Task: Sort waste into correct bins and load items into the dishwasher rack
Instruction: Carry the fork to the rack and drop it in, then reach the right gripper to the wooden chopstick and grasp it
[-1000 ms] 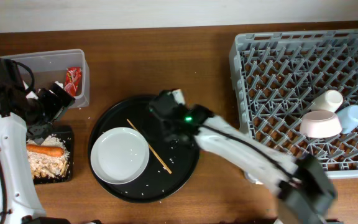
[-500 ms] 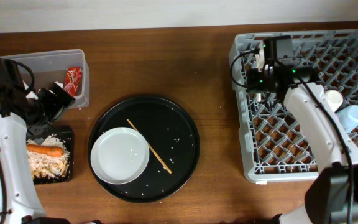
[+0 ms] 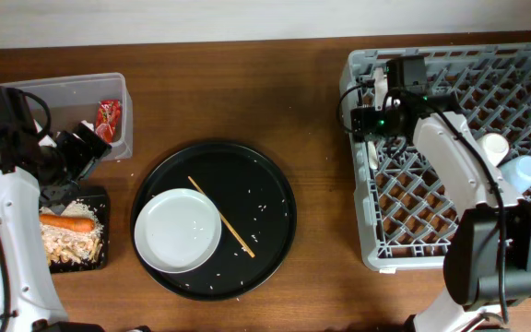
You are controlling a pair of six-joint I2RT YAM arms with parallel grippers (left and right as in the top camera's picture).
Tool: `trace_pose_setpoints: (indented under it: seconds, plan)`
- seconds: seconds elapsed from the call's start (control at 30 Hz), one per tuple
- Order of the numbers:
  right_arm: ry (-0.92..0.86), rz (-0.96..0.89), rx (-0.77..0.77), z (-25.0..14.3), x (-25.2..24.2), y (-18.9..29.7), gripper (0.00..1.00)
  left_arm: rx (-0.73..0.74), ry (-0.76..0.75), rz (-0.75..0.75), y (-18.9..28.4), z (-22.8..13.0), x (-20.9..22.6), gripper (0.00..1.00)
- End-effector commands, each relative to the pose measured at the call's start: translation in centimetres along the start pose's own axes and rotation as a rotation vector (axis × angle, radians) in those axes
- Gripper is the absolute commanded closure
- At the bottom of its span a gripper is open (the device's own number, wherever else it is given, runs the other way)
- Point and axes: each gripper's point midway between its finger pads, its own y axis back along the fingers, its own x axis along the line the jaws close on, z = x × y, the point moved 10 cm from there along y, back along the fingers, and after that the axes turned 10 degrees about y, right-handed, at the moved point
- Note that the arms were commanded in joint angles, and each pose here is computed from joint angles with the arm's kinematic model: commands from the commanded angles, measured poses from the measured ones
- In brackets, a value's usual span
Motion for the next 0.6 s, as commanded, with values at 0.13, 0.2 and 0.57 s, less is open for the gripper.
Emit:
trace_pose_setpoints:
  seconds: [0.13, 0.2, 0.57]
  plan:
    - [0.106, 0.276, -0.129, 1.5, 3.9, 8.6, 0.12, 0.000, 0.003, -0.006, 0.1, 0.0, 0.1, 0.01]
    - [0.218, 0.391, -0.127, 0.8, 7.5, 10.1, 0.15, 0.000, 0.003, -0.006, 0.1, 0.0, 0.1, 0.01]
    - [0.581, 0.393, 0.075, -8.5, 27.5, 3.2, 0.43, 0.000, 0.003, -0.006, 0.1, 0.0, 0.1, 0.01]
